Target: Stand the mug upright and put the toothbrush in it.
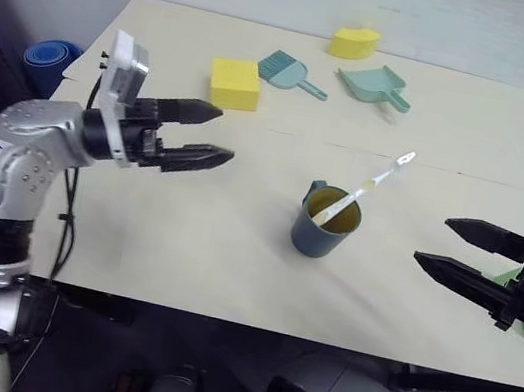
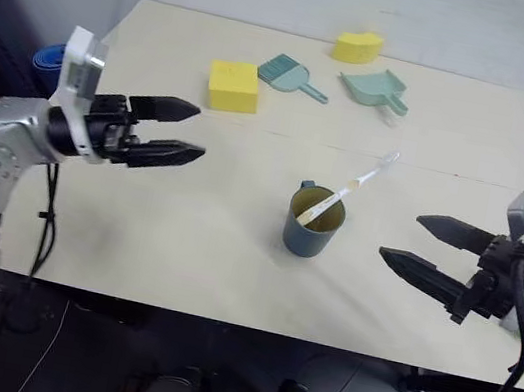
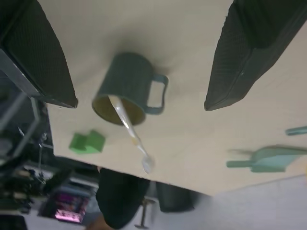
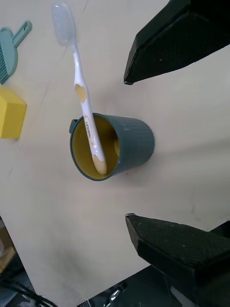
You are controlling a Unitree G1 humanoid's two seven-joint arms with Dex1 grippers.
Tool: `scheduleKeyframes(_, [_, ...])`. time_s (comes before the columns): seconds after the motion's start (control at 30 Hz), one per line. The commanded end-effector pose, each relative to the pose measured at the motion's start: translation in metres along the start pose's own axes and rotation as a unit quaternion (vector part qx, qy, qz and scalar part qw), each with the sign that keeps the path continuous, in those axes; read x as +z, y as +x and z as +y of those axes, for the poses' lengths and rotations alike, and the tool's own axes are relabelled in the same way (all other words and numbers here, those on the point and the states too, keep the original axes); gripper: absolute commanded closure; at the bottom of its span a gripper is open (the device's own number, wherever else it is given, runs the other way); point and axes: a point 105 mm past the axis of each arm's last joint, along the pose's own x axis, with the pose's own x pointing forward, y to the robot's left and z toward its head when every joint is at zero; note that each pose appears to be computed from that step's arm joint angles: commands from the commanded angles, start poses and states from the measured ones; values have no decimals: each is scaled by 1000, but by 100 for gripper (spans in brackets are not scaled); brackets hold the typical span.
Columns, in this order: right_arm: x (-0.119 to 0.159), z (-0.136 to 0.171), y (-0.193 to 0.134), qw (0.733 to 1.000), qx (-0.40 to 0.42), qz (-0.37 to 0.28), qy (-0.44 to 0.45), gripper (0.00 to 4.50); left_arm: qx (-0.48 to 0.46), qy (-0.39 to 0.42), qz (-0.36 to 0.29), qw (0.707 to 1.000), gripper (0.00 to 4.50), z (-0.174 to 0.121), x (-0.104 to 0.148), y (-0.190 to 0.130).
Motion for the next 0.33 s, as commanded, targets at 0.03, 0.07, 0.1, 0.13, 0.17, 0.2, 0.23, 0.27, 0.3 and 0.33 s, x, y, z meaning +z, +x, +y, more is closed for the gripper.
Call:
scheduleKeyframes(0.03, [8,-5,-12,1000,0,16,-23,0,-62,47,36,996,2,-13,11,-10])
scheduleKeyframes(0.07, [9,-8,-16,999,-2,24,-26,0,-81,53,63,993,2,-16,10,-16])
scheduleKeyframes(0.1, [10,-10,-21,999,-2,32,-29,0,-94,64,85,990,2,-17,8,-22])
scheduleKeyframes(0.13, [11,-11,-24,999,-1,38,-31,0,-101,70,99,988,2,-16,7,-25])
scheduleKeyframes(0.17, [11,-12,-27,999,-1,42,-32,0,-103,74,106,986,2,-14,8,-26])
scheduleKeyframes(0.2, [10,-13,-28,998,-1,45,-34,0,-104,74,106,986,2,-13,9,-27])
scheduleKeyframes(0.23, [10,-13,-28,998,-2,46,-35,0,-108,75,108,985,2,-12,9,-27])
scheduleKeyframes(0.27, [10,-13,-28,998,-2,46,-36,0,-112,80,111,984,2,-11,10,-27])
scheduleKeyframes(0.3, [9,-13,-27,998,0,45,-36,0,-114,86,113,983,2,-10,10,-27])
scheduleKeyframes(0.33, [8,-12,-26,998,1,44,-36,0,-115,89,115,983,2,-9,9,-27])
